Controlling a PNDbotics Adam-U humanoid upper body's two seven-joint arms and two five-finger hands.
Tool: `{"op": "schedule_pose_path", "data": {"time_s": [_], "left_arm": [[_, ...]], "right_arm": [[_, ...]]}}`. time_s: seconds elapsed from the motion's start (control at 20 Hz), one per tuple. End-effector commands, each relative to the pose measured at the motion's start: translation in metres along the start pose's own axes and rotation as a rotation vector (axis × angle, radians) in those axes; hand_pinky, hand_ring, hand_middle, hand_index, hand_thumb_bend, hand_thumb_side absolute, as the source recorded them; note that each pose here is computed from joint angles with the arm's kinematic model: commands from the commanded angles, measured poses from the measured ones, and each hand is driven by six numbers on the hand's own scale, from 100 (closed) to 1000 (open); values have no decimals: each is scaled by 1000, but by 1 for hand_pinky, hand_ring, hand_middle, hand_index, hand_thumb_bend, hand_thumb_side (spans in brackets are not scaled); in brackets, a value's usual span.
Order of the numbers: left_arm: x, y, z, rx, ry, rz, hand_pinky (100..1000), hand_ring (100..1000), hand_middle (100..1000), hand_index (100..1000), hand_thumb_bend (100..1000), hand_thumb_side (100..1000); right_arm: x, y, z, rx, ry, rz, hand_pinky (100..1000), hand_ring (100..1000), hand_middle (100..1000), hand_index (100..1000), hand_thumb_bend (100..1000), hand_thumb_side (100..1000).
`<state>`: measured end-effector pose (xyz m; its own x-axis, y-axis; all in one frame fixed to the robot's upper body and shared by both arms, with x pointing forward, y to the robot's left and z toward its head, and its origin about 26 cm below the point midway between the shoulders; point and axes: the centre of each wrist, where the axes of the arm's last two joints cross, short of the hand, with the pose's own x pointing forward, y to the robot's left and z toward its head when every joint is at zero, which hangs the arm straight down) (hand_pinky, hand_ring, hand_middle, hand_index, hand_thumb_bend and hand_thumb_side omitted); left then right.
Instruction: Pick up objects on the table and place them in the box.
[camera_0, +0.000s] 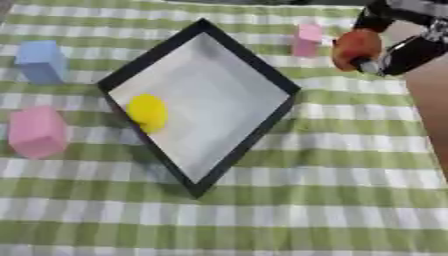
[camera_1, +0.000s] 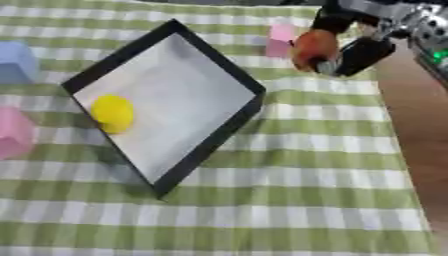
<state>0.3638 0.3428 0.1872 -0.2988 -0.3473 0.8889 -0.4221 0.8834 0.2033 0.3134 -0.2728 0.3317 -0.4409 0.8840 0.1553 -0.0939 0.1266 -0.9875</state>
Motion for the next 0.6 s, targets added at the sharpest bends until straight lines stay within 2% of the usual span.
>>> {"op": "schedule_pose_path", "data": {"time_s": [0.05, 0.3, 0.6], "left_arm": [[14, 13, -6, 20, -50, -23, 796, 735, 691, 778, 1000, 548], [15, 14, -6, 32, -57, -21, 796, 735, 693, 778, 1000, 552], [18, 12, -6, 35, -64, -7, 796, 736, 693, 778, 1000, 553]], "right_arm": [[35, -20, -2, -34, -104, 53, 770, 626, 533, 604, 248, 100], [86, -29, -38, 0, -255, 87, 770, 626, 540, 614, 243, 100], [119, -10, -87, 116, -322, 111, 763, 628, 547, 624, 217, 100]]}}
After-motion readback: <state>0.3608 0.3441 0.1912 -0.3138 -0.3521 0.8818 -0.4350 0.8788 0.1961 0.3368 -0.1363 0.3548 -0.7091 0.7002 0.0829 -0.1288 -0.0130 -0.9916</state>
